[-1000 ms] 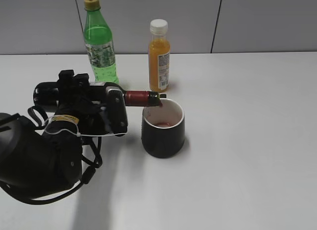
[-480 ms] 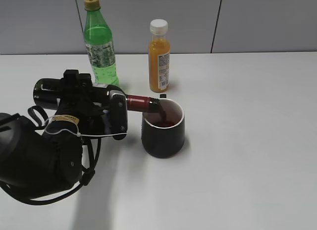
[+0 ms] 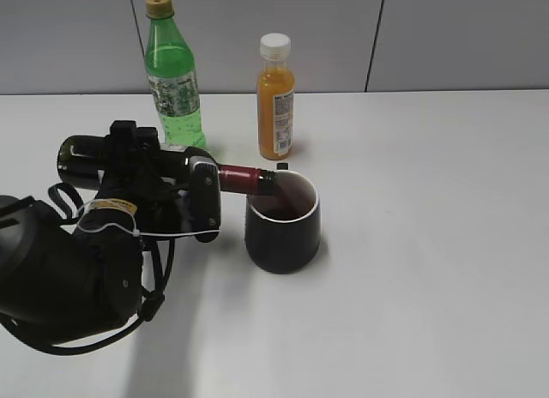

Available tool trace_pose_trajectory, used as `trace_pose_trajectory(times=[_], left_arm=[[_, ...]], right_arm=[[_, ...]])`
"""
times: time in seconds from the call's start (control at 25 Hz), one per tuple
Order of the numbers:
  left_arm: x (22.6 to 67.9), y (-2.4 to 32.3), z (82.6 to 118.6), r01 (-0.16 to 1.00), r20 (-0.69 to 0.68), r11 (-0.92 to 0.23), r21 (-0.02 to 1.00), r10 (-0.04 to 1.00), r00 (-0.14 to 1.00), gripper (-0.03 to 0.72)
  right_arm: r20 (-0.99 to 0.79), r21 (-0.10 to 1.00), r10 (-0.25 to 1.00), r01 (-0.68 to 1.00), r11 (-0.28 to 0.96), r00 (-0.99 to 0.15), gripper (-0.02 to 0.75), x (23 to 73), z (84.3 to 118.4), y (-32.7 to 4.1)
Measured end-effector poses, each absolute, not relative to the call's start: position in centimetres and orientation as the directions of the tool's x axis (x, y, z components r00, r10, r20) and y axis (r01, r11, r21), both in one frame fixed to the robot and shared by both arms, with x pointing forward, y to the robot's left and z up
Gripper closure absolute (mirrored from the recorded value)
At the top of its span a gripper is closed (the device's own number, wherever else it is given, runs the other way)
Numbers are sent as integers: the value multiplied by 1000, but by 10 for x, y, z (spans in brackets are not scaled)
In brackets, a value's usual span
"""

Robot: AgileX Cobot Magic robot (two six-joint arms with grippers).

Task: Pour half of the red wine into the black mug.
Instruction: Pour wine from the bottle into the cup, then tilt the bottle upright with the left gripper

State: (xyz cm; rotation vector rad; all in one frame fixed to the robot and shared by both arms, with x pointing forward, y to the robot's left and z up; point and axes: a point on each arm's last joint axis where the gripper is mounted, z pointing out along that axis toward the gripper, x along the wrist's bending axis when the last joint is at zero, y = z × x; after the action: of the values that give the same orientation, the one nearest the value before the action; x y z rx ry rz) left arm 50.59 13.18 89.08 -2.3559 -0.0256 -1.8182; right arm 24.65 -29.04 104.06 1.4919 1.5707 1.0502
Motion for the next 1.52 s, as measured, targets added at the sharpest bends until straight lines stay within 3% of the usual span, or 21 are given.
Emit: trace_pose_trajectory(times=[1.52], left_arm=[[506, 132, 891, 118, 963, -986, -121, -88, 253, 149]], right_arm=[[34, 911, 997, 412, -1, -73, 164, 247, 1041, -290]])
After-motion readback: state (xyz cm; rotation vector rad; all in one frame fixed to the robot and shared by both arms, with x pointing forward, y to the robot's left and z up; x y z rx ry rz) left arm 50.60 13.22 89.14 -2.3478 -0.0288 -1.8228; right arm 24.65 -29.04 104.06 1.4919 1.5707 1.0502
